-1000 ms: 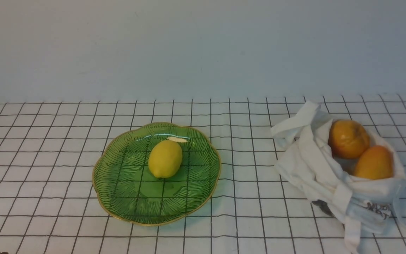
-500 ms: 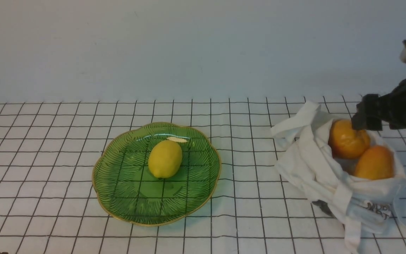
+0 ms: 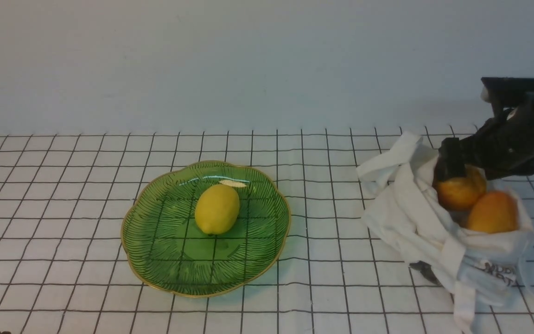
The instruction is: Take the fruit out of the bag on the white checkered tablecloth and place them on the plate.
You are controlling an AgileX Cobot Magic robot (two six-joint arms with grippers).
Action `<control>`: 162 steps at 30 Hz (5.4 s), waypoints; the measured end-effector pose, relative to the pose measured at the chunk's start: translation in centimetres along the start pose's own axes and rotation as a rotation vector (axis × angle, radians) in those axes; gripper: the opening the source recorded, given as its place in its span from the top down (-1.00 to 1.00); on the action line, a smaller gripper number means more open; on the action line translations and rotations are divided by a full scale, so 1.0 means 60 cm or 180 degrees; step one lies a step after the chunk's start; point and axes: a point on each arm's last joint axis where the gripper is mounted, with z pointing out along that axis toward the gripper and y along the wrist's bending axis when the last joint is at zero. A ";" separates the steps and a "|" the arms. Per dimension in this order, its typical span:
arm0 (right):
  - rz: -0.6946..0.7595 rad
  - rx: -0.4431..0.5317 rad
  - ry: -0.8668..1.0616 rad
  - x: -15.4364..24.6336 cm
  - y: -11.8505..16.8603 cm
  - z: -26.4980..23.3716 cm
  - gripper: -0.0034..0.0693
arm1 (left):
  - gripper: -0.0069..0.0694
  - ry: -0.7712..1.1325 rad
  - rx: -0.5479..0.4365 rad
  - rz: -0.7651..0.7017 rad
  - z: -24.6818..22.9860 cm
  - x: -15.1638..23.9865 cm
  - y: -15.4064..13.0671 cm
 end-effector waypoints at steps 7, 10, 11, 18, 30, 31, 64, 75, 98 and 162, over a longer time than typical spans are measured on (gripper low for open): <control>0.0006 -0.0021 0.0098 0.004 0.001 0.003 -0.51 | 0.84 0.0000 0.0000 0.0000 0.000 0.000 0.000; -0.0004 -0.0023 0.0130 0.003 0.001 0.001 0.14 | 0.84 0.0000 0.0000 0.0000 0.000 0.000 0.000; -0.0015 -0.0017 0.0130 0.003 0.001 -0.001 0.26 | 0.84 0.0000 0.0000 0.0000 0.000 0.000 0.000; -0.0068 -0.0003 0.0164 0.004 0.003 -0.026 0.92 | 0.84 0.0000 0.0000 0.0000 0.000 0.000 0.000; -0.0135 -0.0090 -0.0118 -0.009 0.009 -0.051 0.55 | 0.84 0.0000 0.0000 0.0000 0.000 0.000 0.000; -0.0166 -0.0104 -0.0174 -0.011 0.010 -0.049 0.40 | 0.84 0.0000 0.0000 0.0000 0.000 0.000 0.000; -0.0322 0.0201 -0.0059 -0.006 0.025 0.049 -0.62 | 0.84 0.0000 0.0000 0.0000 0.000 0.000 0.000; -0.0304 0.0298 -0.0321 -0.018 0.028 -0.070 -0.62 | 0.84 0.0000 0.0000 0.0000 0.000 0.000 0.000; -0.0871 -0.1204 -0.0899 0.022 0.240 -0.259 -0.62 | 0.84 0.0000 0.0000 0.0000 0.000 0.000 0.000; -0.0278 -0.0942 -0.3964 0.464 0.023 -0.546 0.94 | 0.84 0.0000 0.0000 0.0000 0.000 0.000 0.000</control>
